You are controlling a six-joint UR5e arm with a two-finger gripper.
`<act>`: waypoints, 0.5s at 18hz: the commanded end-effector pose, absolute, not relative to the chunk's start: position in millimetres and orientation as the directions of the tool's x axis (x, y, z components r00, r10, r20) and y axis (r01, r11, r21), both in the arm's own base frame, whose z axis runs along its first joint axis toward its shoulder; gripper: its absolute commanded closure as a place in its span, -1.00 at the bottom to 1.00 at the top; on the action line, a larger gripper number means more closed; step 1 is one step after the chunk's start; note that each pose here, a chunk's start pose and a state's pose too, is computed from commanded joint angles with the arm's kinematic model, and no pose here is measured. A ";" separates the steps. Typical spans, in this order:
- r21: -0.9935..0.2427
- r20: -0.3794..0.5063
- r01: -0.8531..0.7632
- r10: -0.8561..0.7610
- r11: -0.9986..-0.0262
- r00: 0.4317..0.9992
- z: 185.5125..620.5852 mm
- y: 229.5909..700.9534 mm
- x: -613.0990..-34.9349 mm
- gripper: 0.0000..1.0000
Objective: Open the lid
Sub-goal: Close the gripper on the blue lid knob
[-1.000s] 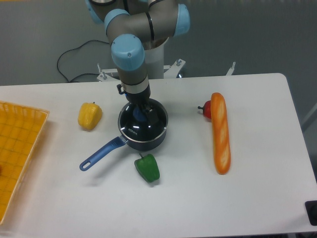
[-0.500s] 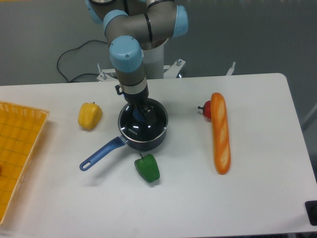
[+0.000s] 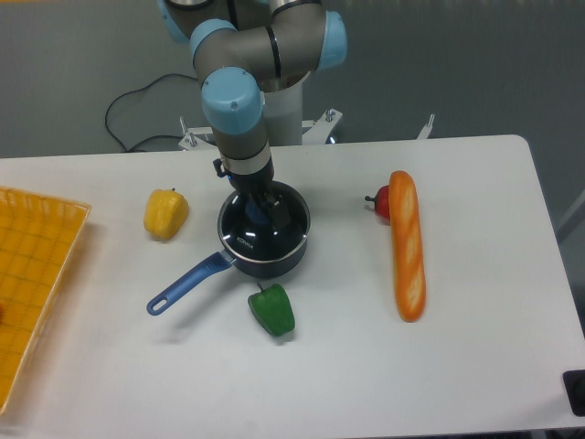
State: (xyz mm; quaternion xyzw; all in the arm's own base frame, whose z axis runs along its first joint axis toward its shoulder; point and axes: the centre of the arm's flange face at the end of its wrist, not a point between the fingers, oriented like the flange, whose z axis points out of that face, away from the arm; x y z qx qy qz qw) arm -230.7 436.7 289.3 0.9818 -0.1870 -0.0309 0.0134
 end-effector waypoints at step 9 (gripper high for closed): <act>0.053 -0.063 -0.368 -0.371 -0.928 0.927 289.2 437.0 -233.2 -1.00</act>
